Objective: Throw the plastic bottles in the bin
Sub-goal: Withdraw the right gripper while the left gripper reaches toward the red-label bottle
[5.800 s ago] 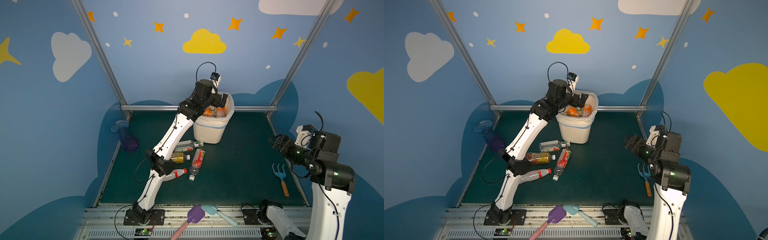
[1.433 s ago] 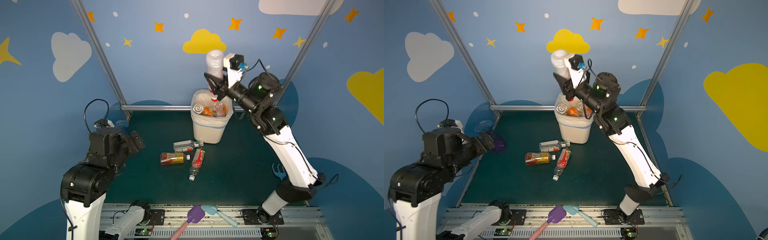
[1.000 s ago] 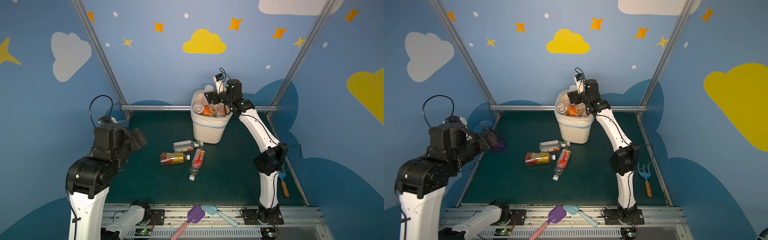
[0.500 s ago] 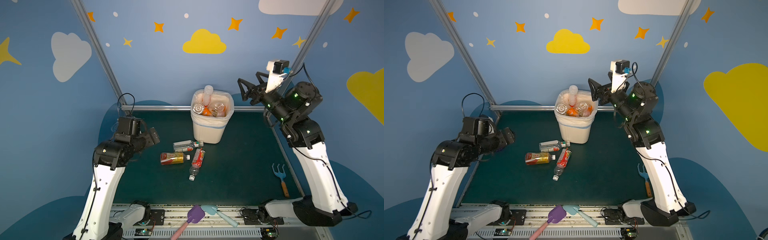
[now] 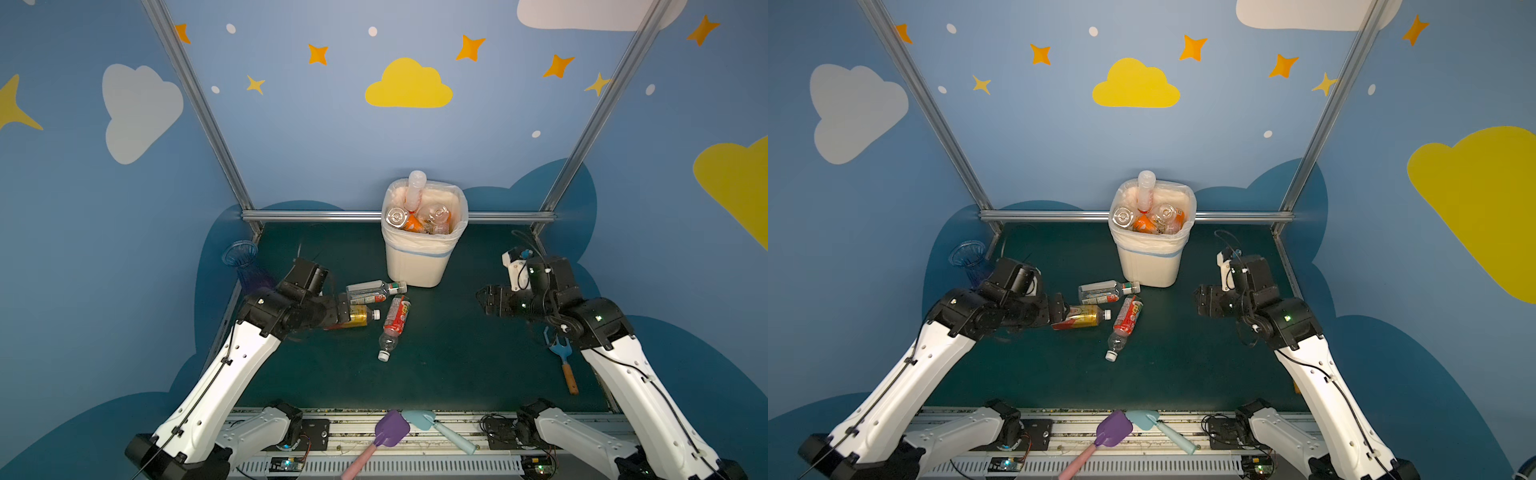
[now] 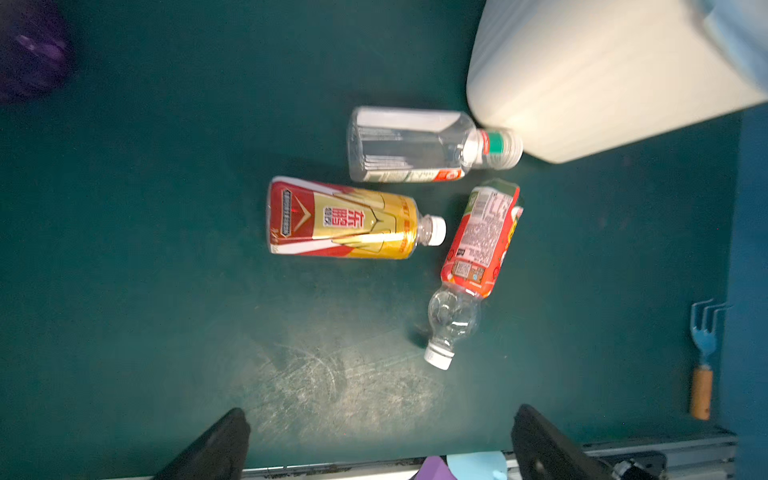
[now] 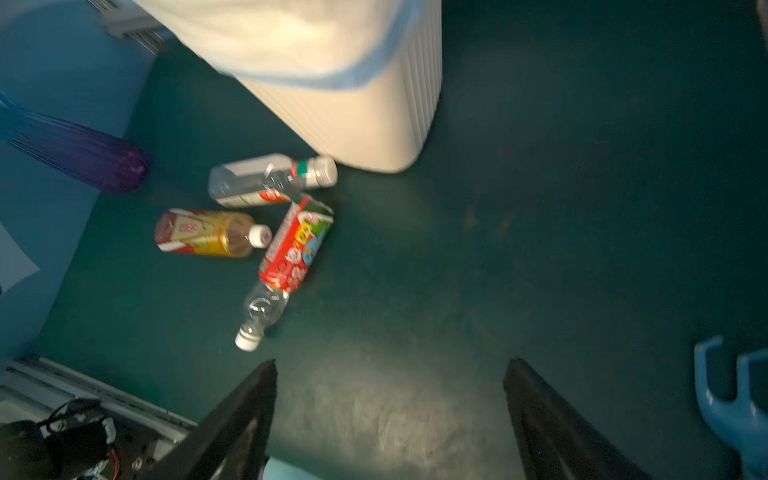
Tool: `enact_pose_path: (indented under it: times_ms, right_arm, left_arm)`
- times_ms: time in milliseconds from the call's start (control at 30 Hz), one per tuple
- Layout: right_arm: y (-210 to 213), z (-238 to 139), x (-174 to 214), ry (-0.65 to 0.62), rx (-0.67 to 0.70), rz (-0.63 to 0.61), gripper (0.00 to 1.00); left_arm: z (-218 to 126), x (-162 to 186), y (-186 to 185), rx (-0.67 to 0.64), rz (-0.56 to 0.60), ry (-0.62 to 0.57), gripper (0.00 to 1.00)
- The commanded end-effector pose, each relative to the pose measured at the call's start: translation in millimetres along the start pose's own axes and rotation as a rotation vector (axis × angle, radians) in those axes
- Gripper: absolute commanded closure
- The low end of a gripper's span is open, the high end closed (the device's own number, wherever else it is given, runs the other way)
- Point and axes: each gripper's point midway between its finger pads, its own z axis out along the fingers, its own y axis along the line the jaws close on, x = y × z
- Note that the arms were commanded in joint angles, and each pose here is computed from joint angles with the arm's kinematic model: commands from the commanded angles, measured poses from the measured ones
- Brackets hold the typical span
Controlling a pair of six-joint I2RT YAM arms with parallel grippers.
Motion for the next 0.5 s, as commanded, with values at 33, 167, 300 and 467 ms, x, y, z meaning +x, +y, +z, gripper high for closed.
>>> enact_pose_path:
  times_ms: [33,167,300,467]
  right_arm:
    - [-1,3,30,0.082,-0.027,0.075,0.15]
    - [0,9,37,0.114,-0.040,0.099,0.15]
    - [0,13,47,0.151,-0.044,0.122,0.16]
    - [3,17,60,0.192,-0.071,0.160,0.20]
  left_arm:
    - [25,6,-12,-0.060,0.028,0.021,0.02]
    - [45,3,-30,-0.074,0.059,0.056,0.05]
    - [60,-6,-49,-0.066,0.102,0.067,0.10]
    - [85,-13,-66,-0.065,0.154,0.104,0.13]
